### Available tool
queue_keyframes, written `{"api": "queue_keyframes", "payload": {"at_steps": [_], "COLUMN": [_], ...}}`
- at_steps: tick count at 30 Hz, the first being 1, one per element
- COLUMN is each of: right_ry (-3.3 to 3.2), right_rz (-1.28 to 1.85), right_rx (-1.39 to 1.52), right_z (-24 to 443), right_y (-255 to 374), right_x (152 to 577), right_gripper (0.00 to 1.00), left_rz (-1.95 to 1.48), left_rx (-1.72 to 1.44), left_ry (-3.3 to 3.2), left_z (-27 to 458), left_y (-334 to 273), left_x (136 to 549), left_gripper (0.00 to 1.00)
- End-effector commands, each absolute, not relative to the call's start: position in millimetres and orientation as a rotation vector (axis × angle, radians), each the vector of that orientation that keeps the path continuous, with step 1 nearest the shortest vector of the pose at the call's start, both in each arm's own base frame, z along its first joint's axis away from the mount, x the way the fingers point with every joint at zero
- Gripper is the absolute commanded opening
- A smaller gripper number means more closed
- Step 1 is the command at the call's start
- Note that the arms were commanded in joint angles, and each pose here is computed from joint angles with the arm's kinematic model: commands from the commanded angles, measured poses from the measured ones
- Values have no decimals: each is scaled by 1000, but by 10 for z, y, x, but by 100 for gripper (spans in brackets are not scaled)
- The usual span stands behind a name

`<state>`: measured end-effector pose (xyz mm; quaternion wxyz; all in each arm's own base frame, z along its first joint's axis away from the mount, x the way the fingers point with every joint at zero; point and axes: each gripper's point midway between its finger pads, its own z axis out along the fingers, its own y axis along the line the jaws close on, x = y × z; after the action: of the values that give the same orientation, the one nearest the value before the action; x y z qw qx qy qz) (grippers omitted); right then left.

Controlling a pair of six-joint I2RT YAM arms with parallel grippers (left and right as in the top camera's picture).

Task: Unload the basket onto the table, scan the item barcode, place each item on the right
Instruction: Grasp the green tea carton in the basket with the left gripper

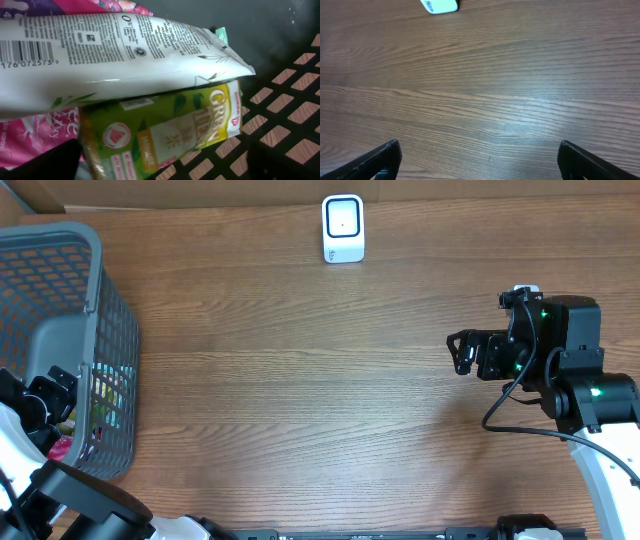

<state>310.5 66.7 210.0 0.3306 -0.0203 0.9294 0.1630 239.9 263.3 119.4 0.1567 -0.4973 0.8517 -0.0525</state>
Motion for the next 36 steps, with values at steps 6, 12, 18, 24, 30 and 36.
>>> {"api": "queue_keyframes", "payload": {"at_steps": [6,12,18,24,30,36], "right_ry": [2390,2390,2390,2390,2390,2390], "right_rz": [432,432,432,432,432,432], "right_rx": [-78,-78,-78,-78,-78,-78], "right_z": [2244,2244,2244,2244,2244,2244], "right_y": [697,697,697,697,697,697], "right_x": [3153,3153,3153,3153,3153,3153], "right_gripper": [100,100,100,100,100,100], "left_rz": [-64,-65,-64,-58,-115,-151], "left_rx": [-1541,-1577,-1571,-1556,-1521,-1500], "left_ry": [2453,2460,2453,2434,2402,2385], "left_z": [1036,828,790,804,838,890], "left_y": [2658,2596,2602,2644,2639,2635], "left_x": [2209,2144,2156,2197,2306,2373], "left_gripper": [88,92,91,59,28,4]}}
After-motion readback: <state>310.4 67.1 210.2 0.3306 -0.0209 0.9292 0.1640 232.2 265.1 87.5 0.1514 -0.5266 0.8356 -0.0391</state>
